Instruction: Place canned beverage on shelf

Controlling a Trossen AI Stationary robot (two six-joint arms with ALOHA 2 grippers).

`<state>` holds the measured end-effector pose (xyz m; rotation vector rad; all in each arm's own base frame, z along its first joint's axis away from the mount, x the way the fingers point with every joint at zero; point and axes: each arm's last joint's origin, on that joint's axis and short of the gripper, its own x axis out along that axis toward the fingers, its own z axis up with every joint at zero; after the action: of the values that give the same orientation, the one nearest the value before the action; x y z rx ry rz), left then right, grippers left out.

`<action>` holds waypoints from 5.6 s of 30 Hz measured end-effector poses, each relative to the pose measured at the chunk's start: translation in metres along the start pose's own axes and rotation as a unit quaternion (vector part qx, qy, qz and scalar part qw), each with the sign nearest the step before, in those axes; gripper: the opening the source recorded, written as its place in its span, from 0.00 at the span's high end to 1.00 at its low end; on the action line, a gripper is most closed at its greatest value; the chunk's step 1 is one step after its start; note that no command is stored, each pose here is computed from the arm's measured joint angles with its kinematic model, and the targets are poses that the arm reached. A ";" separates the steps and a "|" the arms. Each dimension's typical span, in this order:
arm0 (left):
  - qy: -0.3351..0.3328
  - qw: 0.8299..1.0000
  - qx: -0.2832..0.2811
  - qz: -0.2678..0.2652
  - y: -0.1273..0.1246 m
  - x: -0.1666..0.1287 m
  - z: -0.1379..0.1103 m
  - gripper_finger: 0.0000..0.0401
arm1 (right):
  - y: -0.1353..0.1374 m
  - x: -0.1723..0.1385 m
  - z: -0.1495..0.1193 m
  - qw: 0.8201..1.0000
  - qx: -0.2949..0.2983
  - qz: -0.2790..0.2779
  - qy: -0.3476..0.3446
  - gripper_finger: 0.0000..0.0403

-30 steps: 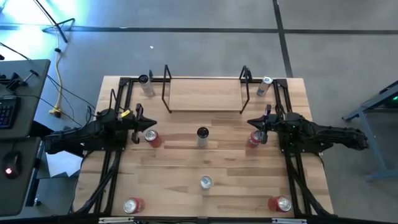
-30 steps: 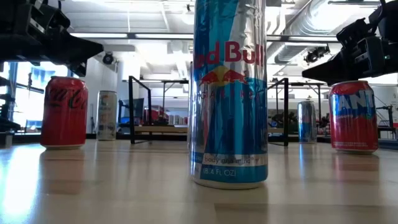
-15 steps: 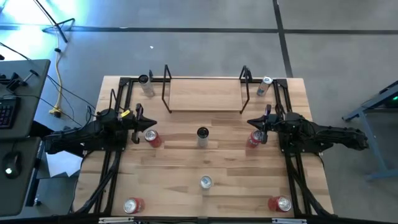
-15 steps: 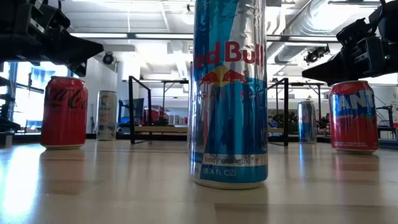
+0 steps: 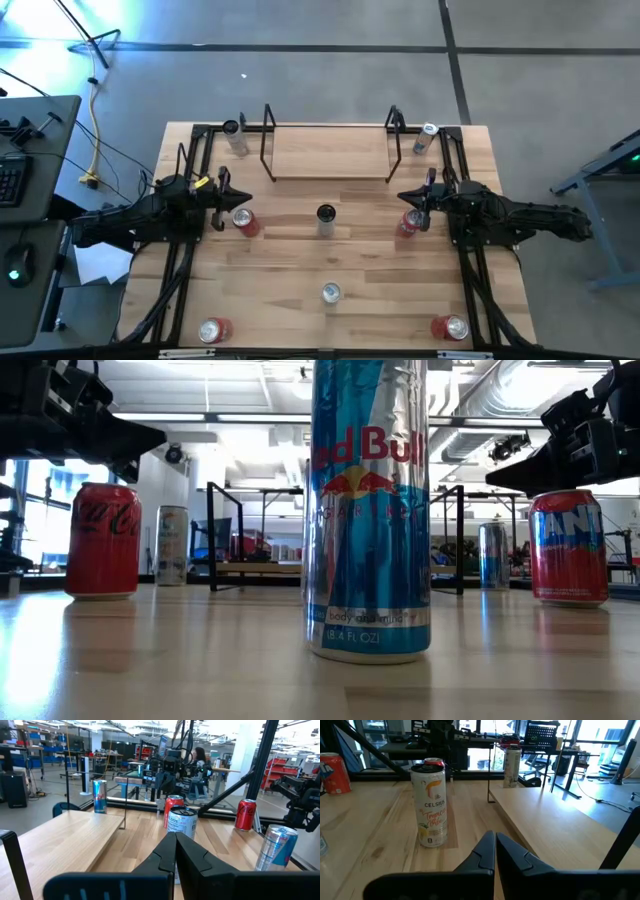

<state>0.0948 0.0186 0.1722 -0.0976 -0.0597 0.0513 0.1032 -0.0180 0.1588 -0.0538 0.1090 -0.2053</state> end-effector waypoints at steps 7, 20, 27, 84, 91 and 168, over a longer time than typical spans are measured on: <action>0.000 1.000 0.000 0.000 0.000 0.000 0.000 1.00 | 0.000 0.000 0.000 1.000 0.000 0.000 0.000 1.00; 0.000 1.000 0.000 0.000 0.000 0.000 0.000 1.00 | -0.001 0.000 0.000 1.000 -0.004 -0.004 0.001 1.00; 0.000 1.000 0.000 0.000 0.000 0.000 0.000 1.00 | -0.001 0.000 0.007 0.999 -0.033 -0.004 -0.037 1.00; -0.013 1.000 0.024 0.015 0.001 0.000 0.002 1.00 | 0.113 0.204 0.104 0.982 0.041 0.013 0.183 0.30; -0.002 0.999 0.033 0.017 0.001 0.000 0.000 1.00 | 0.124 0.216 0.104 0.979 0.014 -0.030 0.202 0.30; 0.003 1.000 0.019 0.013 0.001 0.000 -0.001 1.00 | 0.075 0.232 0.120 0.893 -0.160 0.283 0.311 0.40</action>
<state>0.0949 0.0194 0.1715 -0.0615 -0.0523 0.0783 0.3578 0.0130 0.2496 -0.2810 0.7914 0.3947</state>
